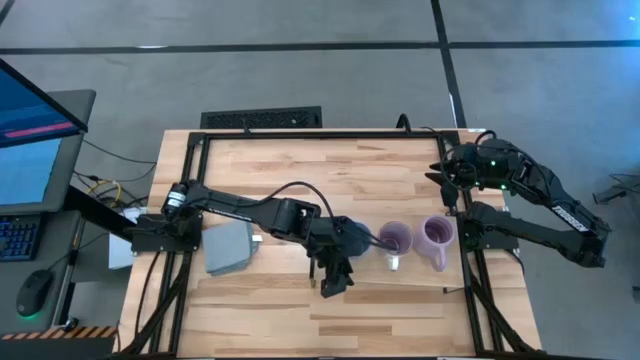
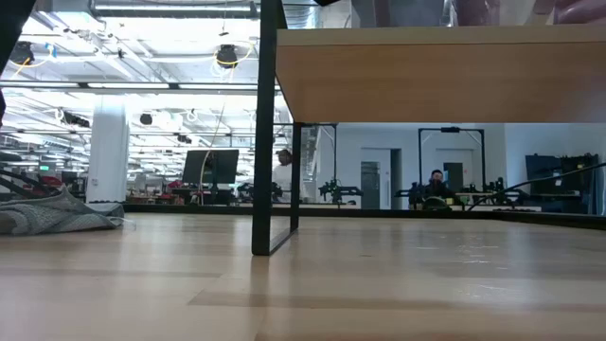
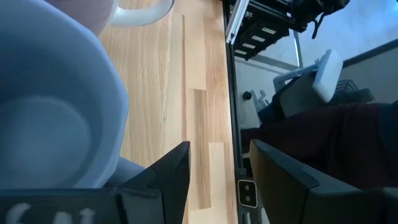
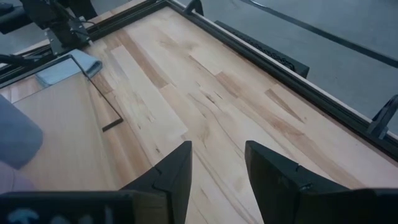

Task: Stack small to large cups/mugs on shelf
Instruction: Put the blue mug on the shelf

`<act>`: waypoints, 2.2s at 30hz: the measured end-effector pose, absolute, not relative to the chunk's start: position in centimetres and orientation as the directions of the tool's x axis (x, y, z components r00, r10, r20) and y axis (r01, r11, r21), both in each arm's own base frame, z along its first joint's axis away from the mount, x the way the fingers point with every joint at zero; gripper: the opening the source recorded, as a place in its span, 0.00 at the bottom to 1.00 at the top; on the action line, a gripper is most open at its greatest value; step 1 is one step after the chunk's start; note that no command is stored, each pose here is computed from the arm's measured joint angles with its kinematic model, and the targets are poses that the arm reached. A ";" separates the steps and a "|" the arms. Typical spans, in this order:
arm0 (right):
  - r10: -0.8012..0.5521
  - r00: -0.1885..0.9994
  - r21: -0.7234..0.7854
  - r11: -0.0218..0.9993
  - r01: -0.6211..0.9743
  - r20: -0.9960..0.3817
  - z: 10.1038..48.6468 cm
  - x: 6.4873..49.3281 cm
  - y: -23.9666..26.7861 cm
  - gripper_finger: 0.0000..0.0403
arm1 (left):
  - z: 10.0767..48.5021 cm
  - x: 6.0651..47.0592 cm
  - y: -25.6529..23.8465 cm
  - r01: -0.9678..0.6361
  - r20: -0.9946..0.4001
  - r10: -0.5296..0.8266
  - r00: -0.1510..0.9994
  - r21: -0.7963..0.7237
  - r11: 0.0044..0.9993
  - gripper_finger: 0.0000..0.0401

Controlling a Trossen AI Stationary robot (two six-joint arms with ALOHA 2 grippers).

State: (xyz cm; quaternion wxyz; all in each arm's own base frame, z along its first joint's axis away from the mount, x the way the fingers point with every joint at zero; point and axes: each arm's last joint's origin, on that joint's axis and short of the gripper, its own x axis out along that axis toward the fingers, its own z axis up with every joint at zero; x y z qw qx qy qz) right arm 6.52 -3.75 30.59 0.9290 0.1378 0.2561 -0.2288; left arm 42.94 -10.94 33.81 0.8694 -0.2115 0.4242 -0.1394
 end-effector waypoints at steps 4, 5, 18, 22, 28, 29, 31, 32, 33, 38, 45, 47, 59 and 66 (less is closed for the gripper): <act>-0.355 0.764 0.138 0.858 0.495 -0.539 30.6 6.5 -3.7 0.42 | 35.2 42.2 -11.1 0.086 -0.660 -0.433 0.614 -0.490 0.868 0.39; -0.355 0.764 0.138 0.858 0.495 -0.539 30.6 6.5 -3.7 0.42 | 35.8 42.0 -11.2 0.103 -0.651 -0.443 0.616 -0.492 0.865 0.39; -0.355 0.764 0.124 0.864 0.488 -0.538 30.6 6.5 -3.7 0.43 | 36.7 39.8 -13.4 0.303 -0.764 -0.316 0.562 -0.166 0.939 0.39; -0.355 0.765 0.125 0.864 0.489 -0.538 30.6 6.5 -3.7 0.43 | 36.3 39.8 -13.3 0.329 -0.780 -0.280 0.559 -0.101 0.939 0.39; -0.355 0.765 0.134 0.859 0.493 -0.537 30.6 6.5 -3.8 0.43 | 36.0 39.6 -12.5 0.382 -0.815 -0.212 0.539 0.012 0.924 0.39; -0.355 0.765 0.141 0.857 0.496 -0.537 30.6 6.5 -3.8 0.43 | 35.8 39.8 -12.6 0.393 -0.820 -0.211 0.532 0.018 0.920 0.39; -0.356 0.767 0.146 0.854 0.499 -0.534 30.6 6.5 -3.8 0.42 | 35.3 40.1 -12.7 0.398 -0.824 -0.213 0.524 0.016 0.917 0.39; -0.356 0.767 0.146 0.854 0.499 -0.534 30.6 6.5 -3.8 0.42 | 35.2 40.0 -12.7 0.403 -0.831 -0.220 0.511 0.005 0.915 0.39; -0.357 0.767 0.146 0.854 0.499 -0.533 30.6 6.5 -3.8 0.42 | 35.0 40.1 -12.7 0.411 -0.834 -0.233 0.500 -0.008 0.912 0.39; -0.358 0.768 0.146 0.854 0.499 -0.531 30.7 6.6 -3.8 0.42 | 33.4 40.8 -13.1 0.416 -0.859 -0.263 0.439 -0.065 0.907 0.39; -0.358 0.769 0.148 0.854 0.500 -0.530 30.7 6.6 -3.8 0.42 | 33.3 41.0 -13.1 0.406 -0.855 -0.252 0.453 -0.053 0.912 0.39; -0.358 0.769 0.148 0.854 0.499 -0.530 30.7 6.6 -3.8 0.42 | 33.3 41.0 -13.0 0.388 -0.859 -0.226 0.460 -0.035 0.921 0.39; -0.357 0.768 0.148 0.854 0.499 -0.531 30.7 6.6 -3.8 0.42 | 33.4 41.3 -12.5 0.352 -0.851 -0.182 0.493 0.004 0.936 0.39; -0.357 0.768 0.148 0.854 0.500 -0.532 30.7 6.6 -3.8 0.42 | 33.6 41.6 -12.7 0.355 -0.829 -0.199 0.522 -0.001 0.935 0.39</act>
